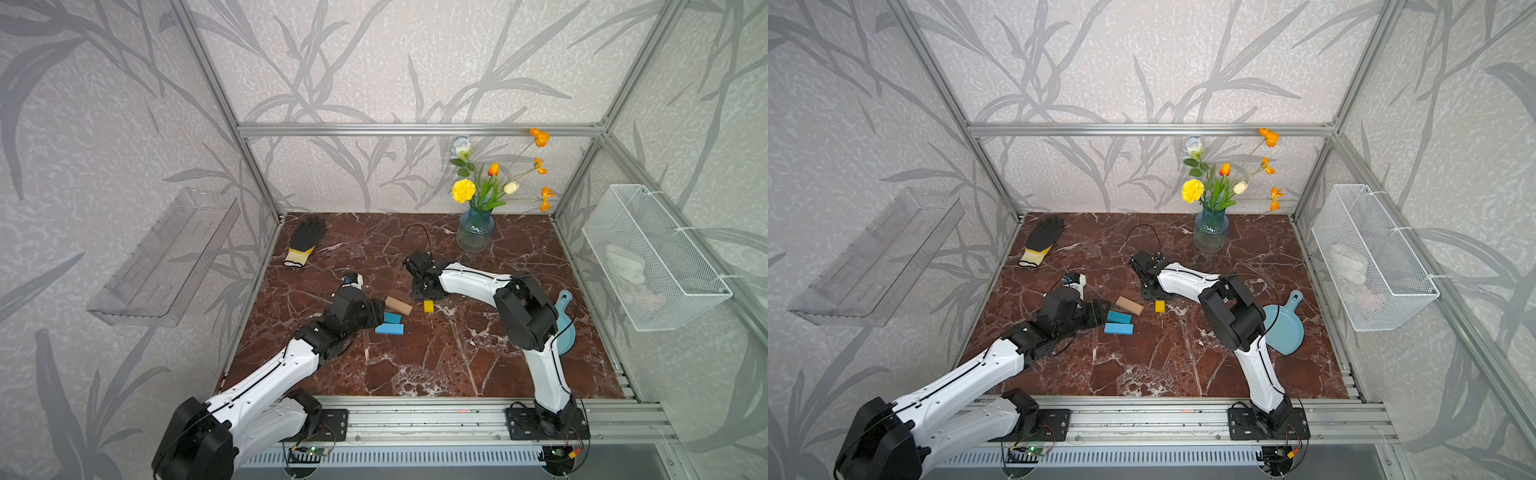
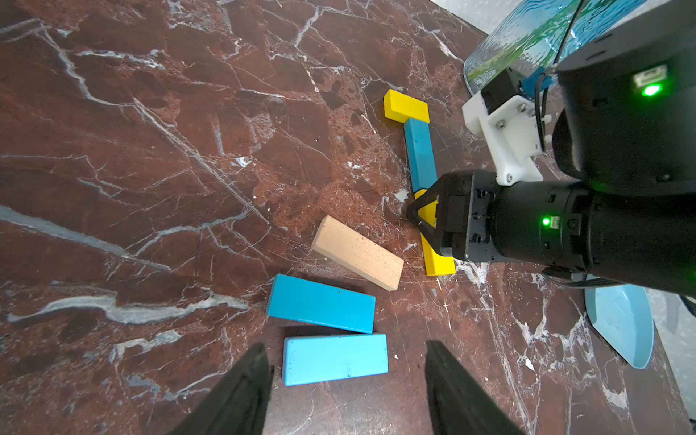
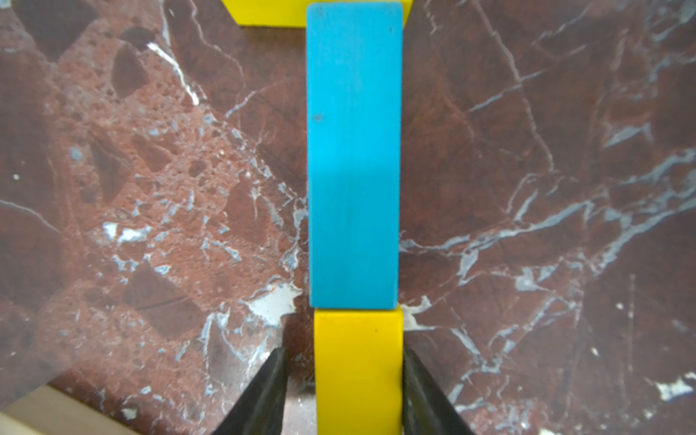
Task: Assemble a giraffe with building blocks
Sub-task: Assemble the building block at the center of the board, then pick up the building block from the center of the board.
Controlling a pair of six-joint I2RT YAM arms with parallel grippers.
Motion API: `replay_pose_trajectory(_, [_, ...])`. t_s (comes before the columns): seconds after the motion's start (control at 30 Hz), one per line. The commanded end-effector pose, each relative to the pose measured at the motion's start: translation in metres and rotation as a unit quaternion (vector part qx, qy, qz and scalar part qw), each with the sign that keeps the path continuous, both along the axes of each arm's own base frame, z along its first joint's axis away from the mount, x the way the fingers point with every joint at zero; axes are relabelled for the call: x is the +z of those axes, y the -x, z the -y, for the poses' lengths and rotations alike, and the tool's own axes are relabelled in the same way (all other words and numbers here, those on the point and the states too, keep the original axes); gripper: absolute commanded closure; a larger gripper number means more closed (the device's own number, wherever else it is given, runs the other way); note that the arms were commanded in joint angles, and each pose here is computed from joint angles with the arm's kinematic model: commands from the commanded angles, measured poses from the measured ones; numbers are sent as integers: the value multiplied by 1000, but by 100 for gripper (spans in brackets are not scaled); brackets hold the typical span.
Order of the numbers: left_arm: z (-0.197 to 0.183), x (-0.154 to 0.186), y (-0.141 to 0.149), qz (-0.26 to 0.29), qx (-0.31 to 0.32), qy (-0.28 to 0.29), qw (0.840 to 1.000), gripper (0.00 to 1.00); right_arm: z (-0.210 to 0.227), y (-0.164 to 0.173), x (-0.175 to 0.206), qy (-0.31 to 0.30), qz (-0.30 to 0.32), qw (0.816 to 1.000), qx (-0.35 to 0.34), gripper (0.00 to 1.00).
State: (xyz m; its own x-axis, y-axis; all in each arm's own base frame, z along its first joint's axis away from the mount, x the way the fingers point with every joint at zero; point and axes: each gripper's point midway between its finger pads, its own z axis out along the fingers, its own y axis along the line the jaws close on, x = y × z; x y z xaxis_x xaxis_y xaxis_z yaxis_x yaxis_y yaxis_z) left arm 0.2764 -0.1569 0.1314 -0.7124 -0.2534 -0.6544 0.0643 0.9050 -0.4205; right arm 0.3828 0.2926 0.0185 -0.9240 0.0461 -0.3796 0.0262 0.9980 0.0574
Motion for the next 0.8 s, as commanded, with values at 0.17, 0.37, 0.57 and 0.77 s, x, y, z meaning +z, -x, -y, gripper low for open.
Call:
replay_pose_trajectory(0.17, [1, 10, -3, 11, -3, 2, 1000, 33, 0, 1, 31, 38, 48, 997, 51, 33])
replay_pose_trajectory(0.37, [2, 6, -3, 6, -3, 3, 1000, 33, -11, -2, 47, 32, 65, 993, 93, 11])
replay_pose_trajectory(0.57, [-1, 7, 0, 10, -3, 3, 1000, 33, -16, 14, 99, 64, 141, 981, 119, 0])
replay_pose_trajectory(0.77, [-18, 19, 2, 42, 19, -20, 999, 32, -61, 72, 112, 42, 151, 956, 246, 6])
